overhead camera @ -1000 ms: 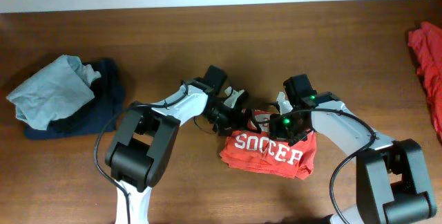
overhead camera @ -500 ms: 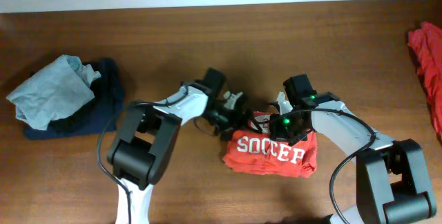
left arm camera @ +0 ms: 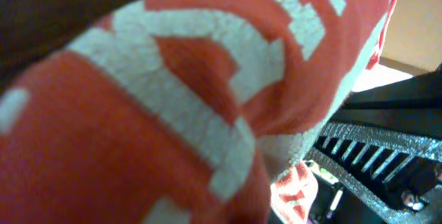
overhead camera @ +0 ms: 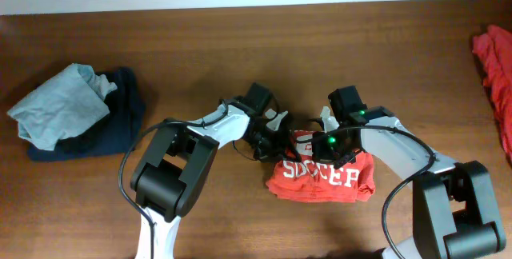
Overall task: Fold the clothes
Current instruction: 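Lift the folded shirt with the left gripper and carry it left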
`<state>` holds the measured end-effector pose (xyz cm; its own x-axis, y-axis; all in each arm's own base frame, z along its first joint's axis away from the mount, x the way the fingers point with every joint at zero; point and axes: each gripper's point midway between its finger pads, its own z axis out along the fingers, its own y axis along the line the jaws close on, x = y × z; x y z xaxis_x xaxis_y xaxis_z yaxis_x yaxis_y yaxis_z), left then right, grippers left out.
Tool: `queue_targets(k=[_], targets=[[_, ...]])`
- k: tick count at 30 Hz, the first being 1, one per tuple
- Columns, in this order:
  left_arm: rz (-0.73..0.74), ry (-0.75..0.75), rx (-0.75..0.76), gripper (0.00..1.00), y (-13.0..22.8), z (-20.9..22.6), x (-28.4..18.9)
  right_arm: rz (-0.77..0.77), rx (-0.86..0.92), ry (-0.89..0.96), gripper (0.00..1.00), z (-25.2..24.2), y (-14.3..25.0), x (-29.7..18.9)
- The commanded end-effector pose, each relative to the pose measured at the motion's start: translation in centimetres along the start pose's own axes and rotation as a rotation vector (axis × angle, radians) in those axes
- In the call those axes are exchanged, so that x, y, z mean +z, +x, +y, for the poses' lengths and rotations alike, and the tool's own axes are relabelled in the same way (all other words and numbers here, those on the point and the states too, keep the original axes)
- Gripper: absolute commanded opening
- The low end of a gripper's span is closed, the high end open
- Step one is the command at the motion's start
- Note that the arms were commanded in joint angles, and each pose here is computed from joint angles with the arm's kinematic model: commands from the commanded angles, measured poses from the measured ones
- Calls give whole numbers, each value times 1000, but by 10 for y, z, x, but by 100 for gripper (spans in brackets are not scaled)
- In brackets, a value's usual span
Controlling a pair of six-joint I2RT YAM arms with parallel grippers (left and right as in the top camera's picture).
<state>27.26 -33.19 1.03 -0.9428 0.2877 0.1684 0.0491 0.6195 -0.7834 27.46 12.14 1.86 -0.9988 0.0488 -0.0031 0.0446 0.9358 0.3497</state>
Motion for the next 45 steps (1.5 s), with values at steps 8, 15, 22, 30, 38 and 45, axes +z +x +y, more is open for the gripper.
queue_targets(k=[8, 15, 22, 30, 38, 45], targets=[[-101, -135, 44, 1, -19, 46, -43, -107, 17, -2, 4, 3, -6, -51], [-377, -237, 136, 1, -36, 19, -156, -313, -3, -18, 5, 12, -14, -123], [-686, -274, 139, 1, -28, 5, -277, -339, -12, -25, 6, 14, -13, -130], [-1019, -334, 47, 1, 16, 47, -423, -336, -11, -24, 6, 14, -12, -130], [-1274, -268, -77, 1, 81, 103, -521, -347, -15, -27, 6, 15, -15, -131], [-1311, -378, -201, 1, 105, 171, -543, -350, -16, -28, 6, 15, -16, -131]])
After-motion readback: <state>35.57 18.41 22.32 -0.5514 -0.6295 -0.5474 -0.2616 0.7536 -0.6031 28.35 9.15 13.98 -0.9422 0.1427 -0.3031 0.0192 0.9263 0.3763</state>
